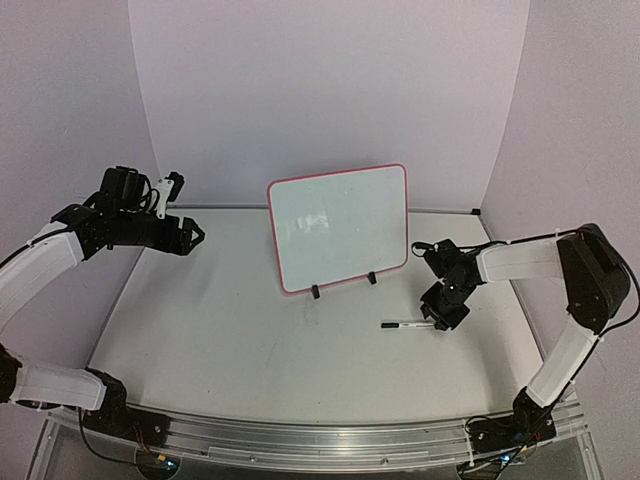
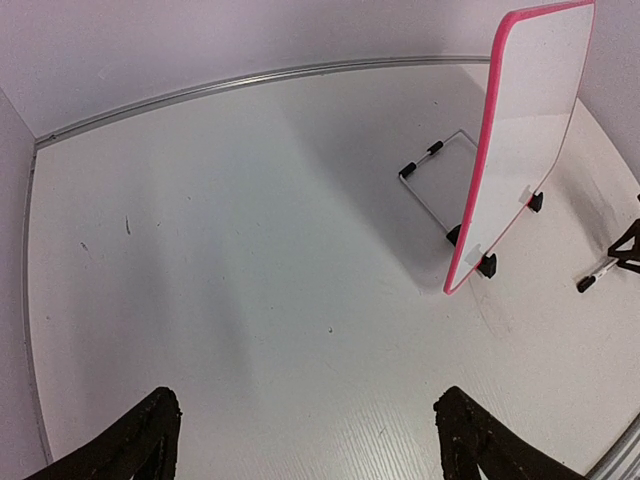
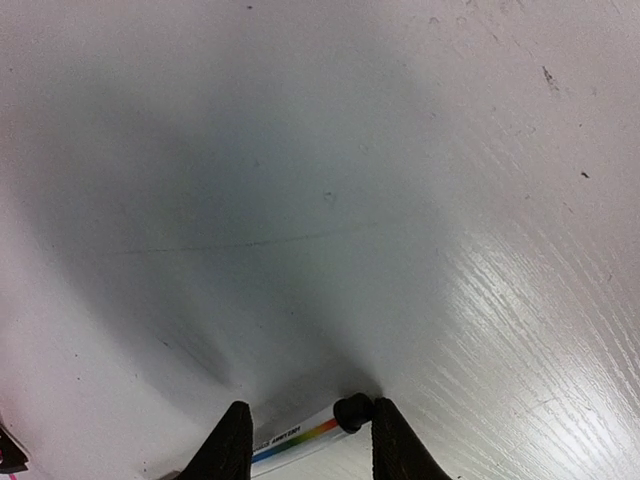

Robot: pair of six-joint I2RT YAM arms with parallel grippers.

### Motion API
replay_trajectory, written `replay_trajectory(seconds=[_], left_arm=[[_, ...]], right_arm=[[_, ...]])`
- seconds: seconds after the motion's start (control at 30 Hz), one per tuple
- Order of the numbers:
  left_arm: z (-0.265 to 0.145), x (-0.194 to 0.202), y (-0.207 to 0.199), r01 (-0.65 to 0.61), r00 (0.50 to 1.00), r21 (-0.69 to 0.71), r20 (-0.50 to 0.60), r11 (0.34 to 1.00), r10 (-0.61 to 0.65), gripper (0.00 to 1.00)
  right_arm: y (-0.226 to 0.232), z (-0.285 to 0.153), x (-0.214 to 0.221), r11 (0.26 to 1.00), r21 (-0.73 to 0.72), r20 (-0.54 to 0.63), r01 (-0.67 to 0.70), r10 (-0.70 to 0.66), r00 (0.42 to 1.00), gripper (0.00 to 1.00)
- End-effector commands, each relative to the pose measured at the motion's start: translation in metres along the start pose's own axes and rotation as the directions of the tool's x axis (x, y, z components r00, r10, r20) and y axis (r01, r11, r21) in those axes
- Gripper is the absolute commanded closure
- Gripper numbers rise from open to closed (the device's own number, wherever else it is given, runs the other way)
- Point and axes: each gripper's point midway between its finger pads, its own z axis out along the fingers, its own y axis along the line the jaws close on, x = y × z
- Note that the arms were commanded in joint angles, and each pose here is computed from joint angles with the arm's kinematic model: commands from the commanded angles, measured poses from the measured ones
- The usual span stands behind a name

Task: Write a sentence on the whiteboard
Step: Pick up the whiteboard marker from the center of the board.

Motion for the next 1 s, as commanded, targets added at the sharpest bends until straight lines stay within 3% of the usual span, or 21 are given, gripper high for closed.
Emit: replay_trajectory(seconds=[0.0, 0.23, 0.37, 0.5, 0.67, 0.83, 0.97], left_arm=[[-0.005, -0.012, 0.001, 0.001, 0.999, -0.007, 0.040, 1.000, -0.001, 0.12], [-0.003, -0.011, 0.004, -0.012, 0.999, -0.026, 0.034, 1.000, 0.013, 0.12], [0.000, -0.009, 0.002, -0.020, 0.999, -0.012, 0.031, 1.000, 0.020, 0.12], [-0.003, -0.019, -0.018, -0.029, 0.998, 0.065, 0.063, 0.997, 0.025, 0.12], [-0.027, -0.047, -0.043, -0.011, 0.990, 0.113, 0.142, 0.994, -0.005, 0.14], [-0.042, -0.061, -0.093, 0.032, 0.975, 0.258, 0.206, 0.966, -0.087, 0.16], [-0.043, -0.059, -0.163, 0.012, 0.974, 0.436, 0.197, 0.900, -0.108, 0.18]], right_arm=[[0.002, 0.005, -0.010, 1.000, 0.013, 0.046, -0.029, 0.028, 0.999, 0.75], [0.013, 0.001, -0.013, 0.999, -0.031, 0.052, -0.030, 0.031, 0.998, 0.99], [0.022, -0.010, -0.015, 0.995, -0.093, 0.059, -0.037, 0.042, 0.997, 1.00], [0.043, -0.028, -0.010, 0.963, -0.265, 0.028, -0.044, 0.054, 0.998, 1.00], [0.102, -0.093, -0.009, 0.769, -0.637, 0.066, 0.043, 0.000, 0.998, 1.00], [0.133, -0.184, -0.002, 0.582, -0.775, 0.252, 0.246, -0.072, 0.965, 1.00], [0.146, -0.250, 0.006, 0.392, -0.849, 0.370, 0.353, -0.034, 0.928, 1.00]])
